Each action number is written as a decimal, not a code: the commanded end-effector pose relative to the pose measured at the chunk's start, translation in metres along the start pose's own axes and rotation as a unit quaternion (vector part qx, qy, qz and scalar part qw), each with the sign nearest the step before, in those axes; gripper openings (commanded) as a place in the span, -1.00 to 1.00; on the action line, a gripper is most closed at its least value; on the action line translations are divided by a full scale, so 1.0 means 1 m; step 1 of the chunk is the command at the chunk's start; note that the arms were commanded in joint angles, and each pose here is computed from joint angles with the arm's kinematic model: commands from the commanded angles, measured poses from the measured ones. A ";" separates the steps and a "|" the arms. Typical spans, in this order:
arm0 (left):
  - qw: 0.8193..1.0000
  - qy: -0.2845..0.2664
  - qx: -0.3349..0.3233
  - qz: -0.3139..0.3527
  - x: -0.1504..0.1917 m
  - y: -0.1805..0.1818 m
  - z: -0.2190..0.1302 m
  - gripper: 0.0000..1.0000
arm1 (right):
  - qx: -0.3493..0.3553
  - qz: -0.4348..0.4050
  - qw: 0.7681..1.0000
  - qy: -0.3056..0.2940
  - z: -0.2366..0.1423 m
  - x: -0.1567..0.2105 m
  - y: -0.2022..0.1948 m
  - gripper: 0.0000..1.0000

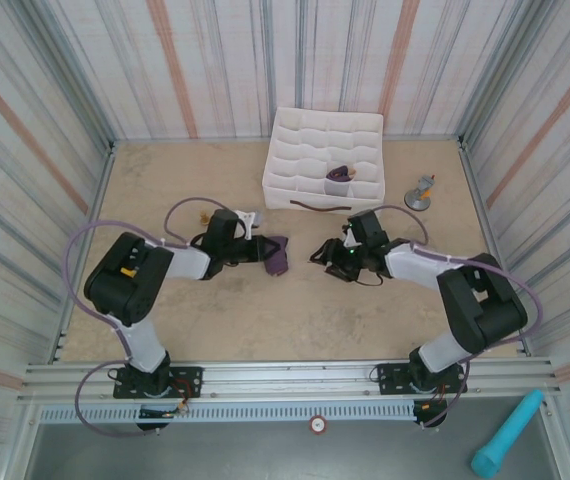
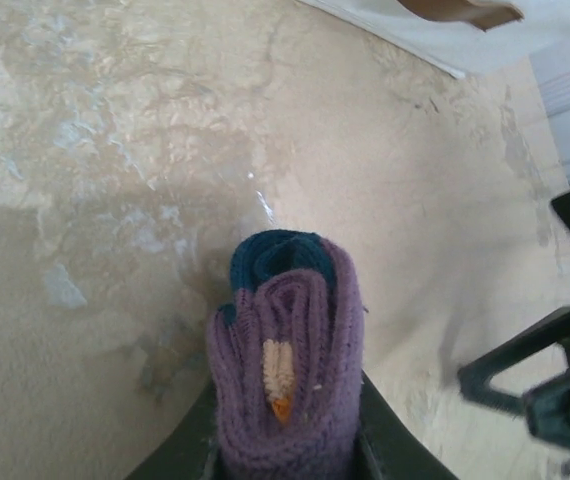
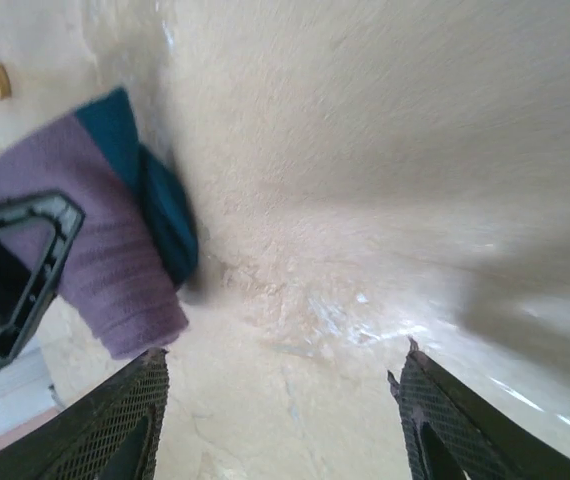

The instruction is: Roll the socks

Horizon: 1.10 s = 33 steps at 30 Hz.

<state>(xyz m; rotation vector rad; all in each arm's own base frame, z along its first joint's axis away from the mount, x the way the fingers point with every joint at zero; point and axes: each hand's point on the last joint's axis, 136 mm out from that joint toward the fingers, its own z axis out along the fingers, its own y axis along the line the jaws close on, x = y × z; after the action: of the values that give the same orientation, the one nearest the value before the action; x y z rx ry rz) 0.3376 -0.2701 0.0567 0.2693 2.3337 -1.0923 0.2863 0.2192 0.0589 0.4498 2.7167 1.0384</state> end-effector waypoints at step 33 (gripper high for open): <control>0.978 -0.102 -0.044 0.179 -0.060 -0.092 -0.089 -1.00 | 0.229 0.030 0.965 -0.121 -0.096 -0.201 -0.076 -0.12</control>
<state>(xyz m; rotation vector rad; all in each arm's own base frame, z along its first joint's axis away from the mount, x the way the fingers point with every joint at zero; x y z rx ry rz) 0.3156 -0.2609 0.1781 0.4845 2.0926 -0.8216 0.4278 0.0383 0.0998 0.7258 2.6819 0.3755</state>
